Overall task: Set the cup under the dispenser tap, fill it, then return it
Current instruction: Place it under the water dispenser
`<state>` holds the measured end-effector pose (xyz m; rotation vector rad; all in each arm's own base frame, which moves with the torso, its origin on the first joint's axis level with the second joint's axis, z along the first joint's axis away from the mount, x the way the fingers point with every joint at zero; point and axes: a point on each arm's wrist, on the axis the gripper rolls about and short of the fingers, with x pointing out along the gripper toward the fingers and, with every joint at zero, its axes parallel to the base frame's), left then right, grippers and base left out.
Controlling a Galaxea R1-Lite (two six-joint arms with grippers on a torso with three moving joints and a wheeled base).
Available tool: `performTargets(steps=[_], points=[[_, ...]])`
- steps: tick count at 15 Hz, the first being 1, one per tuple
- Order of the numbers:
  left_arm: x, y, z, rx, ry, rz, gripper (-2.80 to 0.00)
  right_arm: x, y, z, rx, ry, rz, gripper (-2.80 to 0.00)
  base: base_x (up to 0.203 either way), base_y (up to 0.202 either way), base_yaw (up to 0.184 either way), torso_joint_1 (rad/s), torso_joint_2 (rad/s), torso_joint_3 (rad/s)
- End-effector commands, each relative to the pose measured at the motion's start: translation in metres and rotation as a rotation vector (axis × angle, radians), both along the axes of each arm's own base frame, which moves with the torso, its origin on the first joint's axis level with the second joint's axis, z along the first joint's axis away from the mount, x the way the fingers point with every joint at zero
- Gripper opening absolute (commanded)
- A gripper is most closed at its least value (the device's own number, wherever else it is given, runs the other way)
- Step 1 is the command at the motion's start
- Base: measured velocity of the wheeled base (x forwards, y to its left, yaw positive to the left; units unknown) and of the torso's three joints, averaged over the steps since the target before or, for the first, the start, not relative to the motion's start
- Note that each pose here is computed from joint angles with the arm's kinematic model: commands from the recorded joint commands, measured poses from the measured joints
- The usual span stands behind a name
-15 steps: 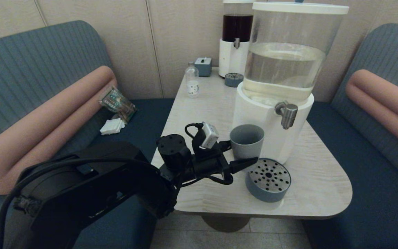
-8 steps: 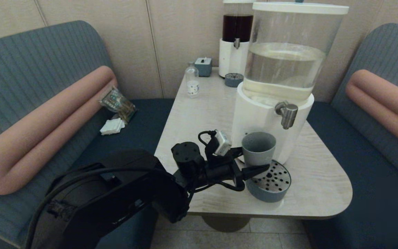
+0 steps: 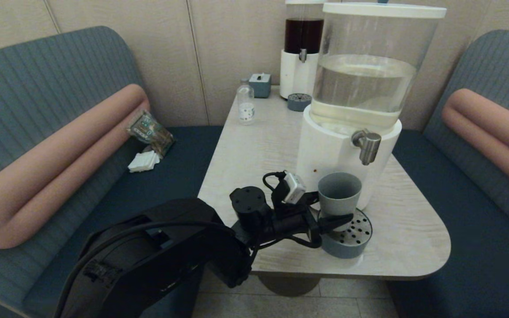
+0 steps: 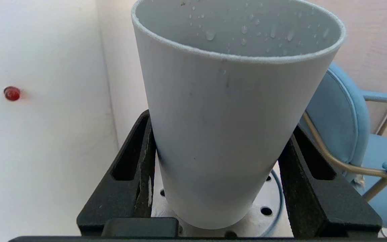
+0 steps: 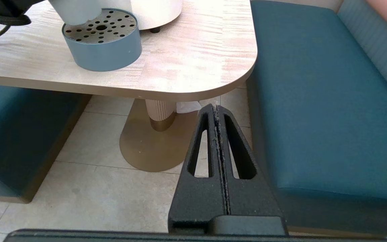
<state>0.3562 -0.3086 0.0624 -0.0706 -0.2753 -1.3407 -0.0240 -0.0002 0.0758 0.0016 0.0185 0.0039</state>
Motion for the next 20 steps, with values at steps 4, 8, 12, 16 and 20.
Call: performTargets(steps=[4, 8, 12, 16, 20], points=[[0.006, -0.010, -0.011, -0.014, -0.013, -0.013, -2.80, 0.000, 0.000, 0.000, 0.000, 0.001, 0.001, -2.80, 0.000, 0.000, 0.000, 0.000, 0.00, 0.000], [0.012, -0.015, -0.017, -0.029, -0.024, -0.013, -2.80, 0.000, 0.000, 0.000, 0.000, 0.001, 0.001, -2.80, 0.000, 0.000, 0.000, 0.000, 0.00, 0.000], [0.022, -0.022, -0.018, -0.063, -0.066, -0.013, -2.80, 0.000, 0.000, 0.000, 0.000, 0.001, 0.001, -2.80, 0.000, 0.000, 0.000, 0.000, 0.00, 0.000], [0.024, -0.025, -0.028, -0.060, -0.061, -0.015, -2.80, 0.000, 0.000, 0.000, 0.000, 0.001, 0.001, -2.80, 0.000, 0.000, 0.000, 0.000, 0.00, 0.000], [0.024, -0.025, -0.031, -0.056, -0.055, -0.015, -2.80, 0.000, 0.000, 0.000, 0.000, 0.001, 0.001, -2.80, 0.000, 0.000, 0.000, 0.000, 0.00, 0.000]])
